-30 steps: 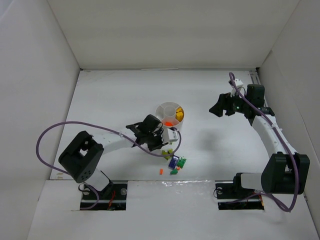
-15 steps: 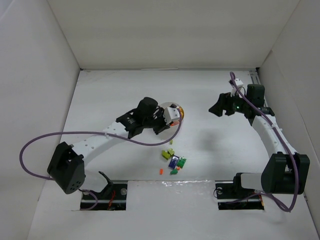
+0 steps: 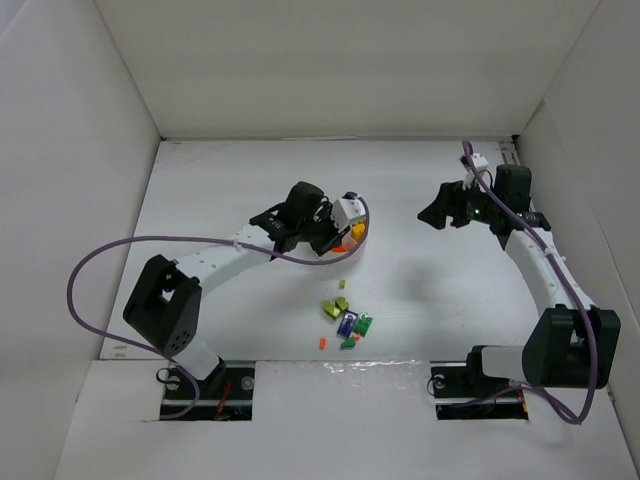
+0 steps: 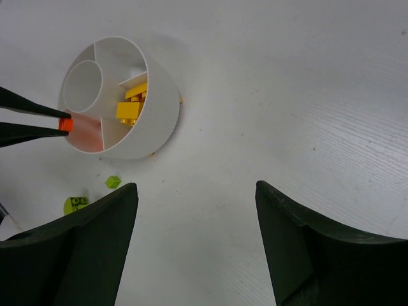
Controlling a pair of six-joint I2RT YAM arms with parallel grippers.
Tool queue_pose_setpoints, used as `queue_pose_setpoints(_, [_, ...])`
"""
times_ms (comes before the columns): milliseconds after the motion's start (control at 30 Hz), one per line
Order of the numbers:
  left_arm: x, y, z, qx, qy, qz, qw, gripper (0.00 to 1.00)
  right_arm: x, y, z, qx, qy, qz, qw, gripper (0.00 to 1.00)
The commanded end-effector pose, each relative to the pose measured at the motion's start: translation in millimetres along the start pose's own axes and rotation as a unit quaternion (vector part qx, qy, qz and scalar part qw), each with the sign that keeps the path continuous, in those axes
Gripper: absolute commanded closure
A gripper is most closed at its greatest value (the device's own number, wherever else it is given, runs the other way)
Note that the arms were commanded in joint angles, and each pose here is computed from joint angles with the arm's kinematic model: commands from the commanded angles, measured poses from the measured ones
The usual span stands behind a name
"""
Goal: Sort the legos into containers by color
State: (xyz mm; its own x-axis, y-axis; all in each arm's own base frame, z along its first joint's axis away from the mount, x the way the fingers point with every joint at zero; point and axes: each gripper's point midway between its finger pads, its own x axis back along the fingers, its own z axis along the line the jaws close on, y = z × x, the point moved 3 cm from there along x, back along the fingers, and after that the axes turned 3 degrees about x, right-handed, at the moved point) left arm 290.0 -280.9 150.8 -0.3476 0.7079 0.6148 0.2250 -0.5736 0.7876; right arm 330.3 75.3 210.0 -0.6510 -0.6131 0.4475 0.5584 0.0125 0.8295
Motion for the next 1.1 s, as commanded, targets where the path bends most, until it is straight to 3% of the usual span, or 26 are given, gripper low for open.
queue_pose_setpoints(0, [7, 31, 12, -0.001, 0.015, -0.041, 0.999, 0.97, 3, 25, 1, 0.024, 0.001, -0.033, 0.999, 0.21])
queue_pose_setpoints(133, [3, 30, 15, 0.001, 0.019, -0.036, 0.999, 0.92, 3, 25, 1, 0.024, 0.001, -0.033, 0.999, 0.21])
queue_pose_setpoints(467, [0, 28, 18, 0.007, 0.027, -0.032, 0.999, 0.65, -1, 17, -4, 0.029, 0.001, -0.017, 0.999, 0.21])
queue_pose_setpoints(733, [13, 42, 18, 0.014, 0.039, -0.055, 0.998, 0.63, 5, 5, -3, 0.061, 0.004, 0.013, 0.998, 0.21])
queue_pose_setpoints(900, [48, 74, 21, 0.021, 0.068, -0.118, 0.991, 0.63, 14, -11, 14, 0.145, 0.071, 0.034, 0.986, 0.21])
queue_pose_setpoints(933, [57, 82, 22, 0.021, 0.078, -0.133, 0.988, 0.63, 13, -19, 15, 0.195, 0.089, 0.043, 0.976, 0.21])
queue_pose_setpoints(1067, [91, 91, 23, 0.063, 0.114, -0.164, 0.978, 0.60, 15, -44, 43, 0.280, 0.183, 0.094, 0.938, 0.24])
